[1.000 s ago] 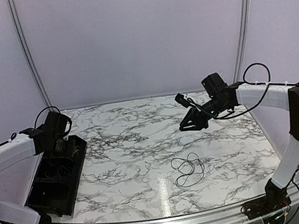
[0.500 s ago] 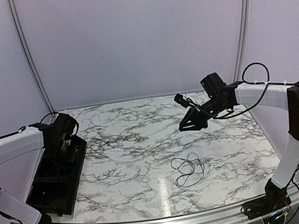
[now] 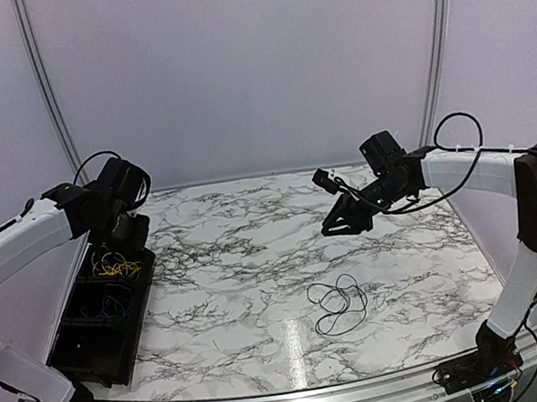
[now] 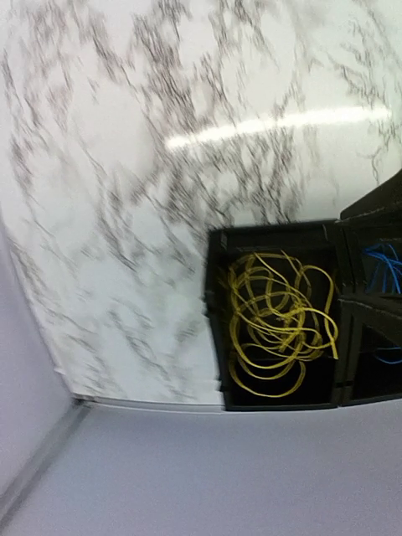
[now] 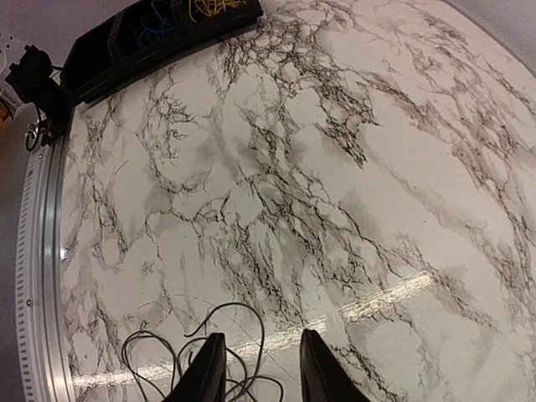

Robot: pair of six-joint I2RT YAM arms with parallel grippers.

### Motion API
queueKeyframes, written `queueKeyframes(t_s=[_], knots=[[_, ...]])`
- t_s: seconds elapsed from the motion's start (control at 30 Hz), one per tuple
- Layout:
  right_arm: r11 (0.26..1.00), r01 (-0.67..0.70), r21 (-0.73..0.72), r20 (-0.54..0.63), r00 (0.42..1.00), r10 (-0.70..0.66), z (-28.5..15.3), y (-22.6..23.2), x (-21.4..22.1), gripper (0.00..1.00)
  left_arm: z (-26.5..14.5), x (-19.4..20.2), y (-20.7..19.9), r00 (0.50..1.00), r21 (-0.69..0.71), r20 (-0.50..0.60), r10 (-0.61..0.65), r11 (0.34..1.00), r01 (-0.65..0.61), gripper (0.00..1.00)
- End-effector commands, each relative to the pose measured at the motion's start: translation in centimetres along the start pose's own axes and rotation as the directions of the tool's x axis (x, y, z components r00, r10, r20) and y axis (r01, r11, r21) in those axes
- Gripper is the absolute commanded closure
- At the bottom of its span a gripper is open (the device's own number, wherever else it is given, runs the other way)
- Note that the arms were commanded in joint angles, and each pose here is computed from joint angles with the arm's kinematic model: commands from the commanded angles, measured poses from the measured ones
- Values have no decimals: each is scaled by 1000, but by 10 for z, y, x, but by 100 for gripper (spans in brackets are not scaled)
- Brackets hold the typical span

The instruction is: Untangle the cables

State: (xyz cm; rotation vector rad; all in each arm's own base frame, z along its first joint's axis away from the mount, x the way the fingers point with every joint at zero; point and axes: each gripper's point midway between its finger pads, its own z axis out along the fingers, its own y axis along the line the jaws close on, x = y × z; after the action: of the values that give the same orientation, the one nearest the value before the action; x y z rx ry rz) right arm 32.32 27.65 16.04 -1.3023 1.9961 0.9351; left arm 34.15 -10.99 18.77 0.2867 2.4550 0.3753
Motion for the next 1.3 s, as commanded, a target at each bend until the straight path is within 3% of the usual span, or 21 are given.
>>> queueKeyframes(t_s=[0.0, 0.13, 0.17, 0.2, 0.27, 0.3, 0.47, 0.6, 0.73, 0.83, 1.0, 1.1, 1.2, 1.27], knots=[[998, 44, 38, -23, 999, -44, 1, -7, -5, 68, -68, -73, -37, 940, 164, 342, -11, 985, -49, 65], [987, 116, 113, -73, 991, -108, -7, -12, 5, 61, -128, -117, -65, 766, 268, 640, -64, 953, -144, 38], [980, 147, 133, -87, 987, -136, -11, -11, 10, 60, -142, -123, -69, 701, 291, 708, -89, 941, -174, 8], [974, 178, 138, -100, 981, -165, -12, -8, 18, 58, -147, -126, -64, 636, 296, 758, -144, 945, -139, 2], [964, 223, 146, -125, 971, -206, -14, -2, 35, 49, -141, -125, -39, 541, 322, 786, -299, 945, 54, 1], [963, 234, 132, -132, 967, -217, -14, 3, 43, 48, -132, -124, -36, 529, 344, 778, -340, 934, 94, 1], [949, 308, 63, -187, 938, -292, 2, 35, 71, 44, -92, -117, -84, 621, 419, 723, -304, 907, -45, 1], [936, 345, 70, -281, 907, -314, 25, 37, 92, 43, -77, -109, -122, 685, 566, 629, -368, 820, -79, 1], [944, 325, 64, -337, 897, -286, 47, 28, 98, 43, -38, -99, -116, 733, 533, 527, -429, 839, 107, 1], [938, 339, 71, -367, 884, -291, 60, 23, 100, 45, -41, -93, -148, 804, 551, 535, -260, 829, -99, 1], [932, 348, 103, -350, 890, -293, 63, 21, 89, 60, -45, -100, -130, 763, 559, 531, -368, 829, 10, 1], [922, 368, 119, -311, 896, -318, 55, 27, 76, 87, -45, -101, -107, 702, 621, 495, -512, 774, 126, 1], [914, 381, 140, -255, 906, -338, 42, 34, 57, 99, -39, -104, -102, 682, 695, 453, -575, 707, 135, 2], [912, 384, 147, -213, 912, -349, 31, 42, 39, 100, -48, -109, -121, 714, 729, 476, -514, 684, 7, 19]])
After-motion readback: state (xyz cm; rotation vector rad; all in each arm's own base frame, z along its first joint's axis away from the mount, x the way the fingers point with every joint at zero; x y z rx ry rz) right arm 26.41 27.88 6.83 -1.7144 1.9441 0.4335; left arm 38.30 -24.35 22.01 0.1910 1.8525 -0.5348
